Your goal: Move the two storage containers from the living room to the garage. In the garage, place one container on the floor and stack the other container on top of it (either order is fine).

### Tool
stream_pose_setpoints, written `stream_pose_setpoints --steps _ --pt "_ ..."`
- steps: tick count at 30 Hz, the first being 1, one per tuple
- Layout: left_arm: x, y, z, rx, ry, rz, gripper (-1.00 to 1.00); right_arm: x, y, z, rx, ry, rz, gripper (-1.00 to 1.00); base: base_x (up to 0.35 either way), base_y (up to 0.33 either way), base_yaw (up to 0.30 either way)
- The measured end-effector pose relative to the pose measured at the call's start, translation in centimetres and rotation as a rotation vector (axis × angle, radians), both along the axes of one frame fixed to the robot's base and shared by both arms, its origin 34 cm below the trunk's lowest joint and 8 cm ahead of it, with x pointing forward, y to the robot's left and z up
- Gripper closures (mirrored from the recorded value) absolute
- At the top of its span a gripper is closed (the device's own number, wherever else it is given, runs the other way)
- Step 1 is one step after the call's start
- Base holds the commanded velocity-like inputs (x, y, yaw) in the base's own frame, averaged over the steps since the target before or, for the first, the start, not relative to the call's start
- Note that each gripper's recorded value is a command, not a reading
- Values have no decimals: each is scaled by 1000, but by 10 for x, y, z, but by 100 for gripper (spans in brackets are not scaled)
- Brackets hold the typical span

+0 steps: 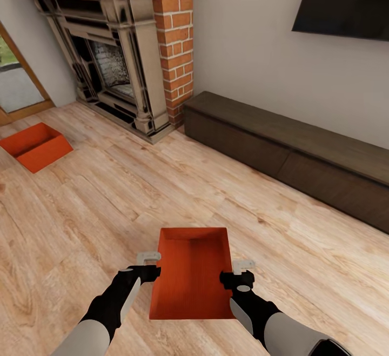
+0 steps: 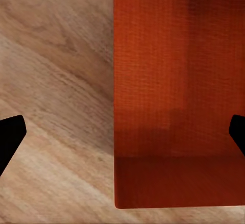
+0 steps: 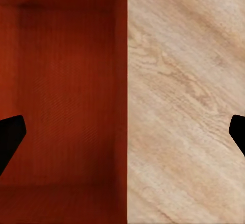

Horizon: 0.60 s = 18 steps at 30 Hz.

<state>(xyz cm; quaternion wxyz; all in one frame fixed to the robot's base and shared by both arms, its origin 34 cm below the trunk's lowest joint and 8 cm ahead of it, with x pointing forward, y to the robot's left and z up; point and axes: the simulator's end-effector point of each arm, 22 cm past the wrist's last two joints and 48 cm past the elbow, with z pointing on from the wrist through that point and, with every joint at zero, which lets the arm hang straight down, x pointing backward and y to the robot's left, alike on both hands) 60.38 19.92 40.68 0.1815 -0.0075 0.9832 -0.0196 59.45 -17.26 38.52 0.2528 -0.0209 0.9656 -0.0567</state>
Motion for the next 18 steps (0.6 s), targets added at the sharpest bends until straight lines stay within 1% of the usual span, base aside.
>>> stream_pose_setpoints --steps 6,12,15,18 --pt "-1 0 -12 -1 0 3 -100 -2 0 -12 -1 1 1 -100 0 0 0" --pt "-4 -1 -24 -6 2 8 -100 -7 -7 -26 -13 16 3 -100 0 0 0" --pt "-5 -1 -30 -7 3 10 -100 -12 -9 -35 -18 42 13 -100 0 0 0" --pt "-6 -1 -36 -7 3 10 -100 -13 -6 -42 -10 45 33 -100 0 0 0"
